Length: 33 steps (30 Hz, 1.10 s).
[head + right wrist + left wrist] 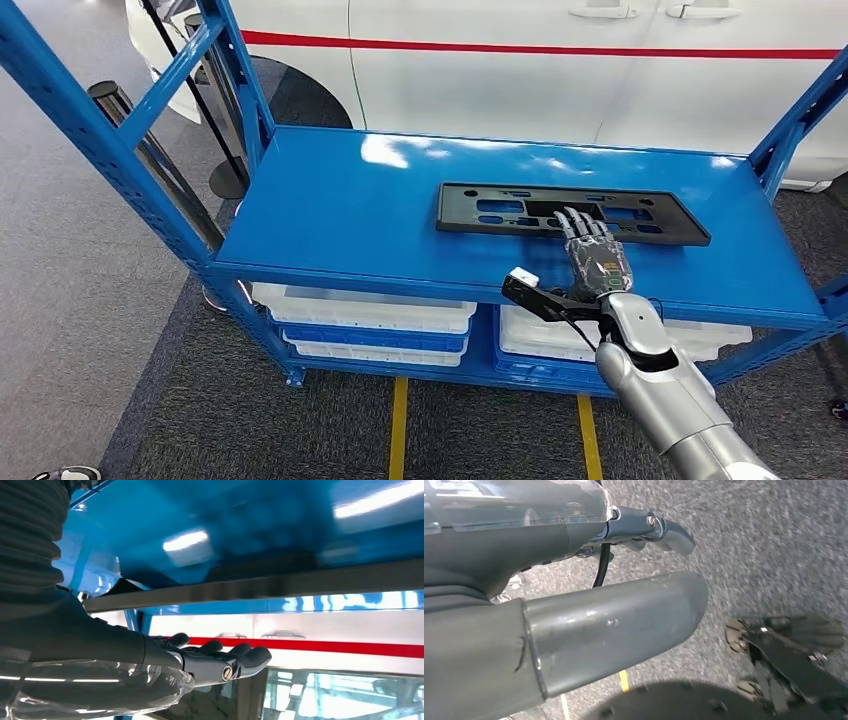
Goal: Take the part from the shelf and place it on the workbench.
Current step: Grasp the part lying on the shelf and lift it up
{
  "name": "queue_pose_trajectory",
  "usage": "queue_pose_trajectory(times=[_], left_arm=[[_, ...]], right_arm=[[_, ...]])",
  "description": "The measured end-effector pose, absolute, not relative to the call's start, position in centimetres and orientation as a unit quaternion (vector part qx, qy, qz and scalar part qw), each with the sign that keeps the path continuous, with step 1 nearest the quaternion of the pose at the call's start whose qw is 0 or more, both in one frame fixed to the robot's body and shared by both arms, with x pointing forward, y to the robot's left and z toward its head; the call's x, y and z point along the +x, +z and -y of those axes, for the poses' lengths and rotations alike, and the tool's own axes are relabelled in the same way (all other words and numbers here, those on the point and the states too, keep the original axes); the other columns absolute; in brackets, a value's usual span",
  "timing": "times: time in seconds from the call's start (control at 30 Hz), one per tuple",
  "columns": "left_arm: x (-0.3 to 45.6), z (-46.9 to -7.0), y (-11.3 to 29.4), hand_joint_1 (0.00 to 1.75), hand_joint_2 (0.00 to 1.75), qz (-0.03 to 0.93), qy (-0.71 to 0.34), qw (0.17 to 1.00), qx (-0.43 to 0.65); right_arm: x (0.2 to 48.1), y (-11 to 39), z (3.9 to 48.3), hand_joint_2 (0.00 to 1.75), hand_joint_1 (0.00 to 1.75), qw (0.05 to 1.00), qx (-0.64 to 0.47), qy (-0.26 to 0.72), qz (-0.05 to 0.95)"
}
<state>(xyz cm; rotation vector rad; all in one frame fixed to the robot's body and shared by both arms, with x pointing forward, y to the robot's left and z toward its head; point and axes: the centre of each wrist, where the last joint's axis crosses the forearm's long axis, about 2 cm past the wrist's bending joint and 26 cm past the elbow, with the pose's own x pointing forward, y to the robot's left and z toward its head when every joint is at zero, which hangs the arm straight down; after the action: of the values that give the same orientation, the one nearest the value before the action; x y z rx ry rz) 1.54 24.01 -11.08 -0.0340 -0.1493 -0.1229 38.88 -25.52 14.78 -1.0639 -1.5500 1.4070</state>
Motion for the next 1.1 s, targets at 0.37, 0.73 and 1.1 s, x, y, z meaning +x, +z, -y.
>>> queue_pose_trajectory(times=[0.37,0.73,1.1], left_arm=[[1.6,-24.0,-11.1,0.0,0.0,0.075,-0.061,0.995,-0.018],[1.7,-23.9,-11.1,0.0,0.0,0.076,-0.057,0.995,-0.019],[1.9,-23.8,-11.0,0.0,0.0,0.077,-0.056,0.995,-0.02]], right_arm=[[39.0,14.9,25.6,1.75,0.0,0.391,-0.422,0.549,0.607],[39.6,15.7,24.7,1.75,0.0,0.39,-0.422,0.541,0.614],[39.9,15.9,23.9,1.75,0.0,0.393,-0.421,0.539,0.614]])
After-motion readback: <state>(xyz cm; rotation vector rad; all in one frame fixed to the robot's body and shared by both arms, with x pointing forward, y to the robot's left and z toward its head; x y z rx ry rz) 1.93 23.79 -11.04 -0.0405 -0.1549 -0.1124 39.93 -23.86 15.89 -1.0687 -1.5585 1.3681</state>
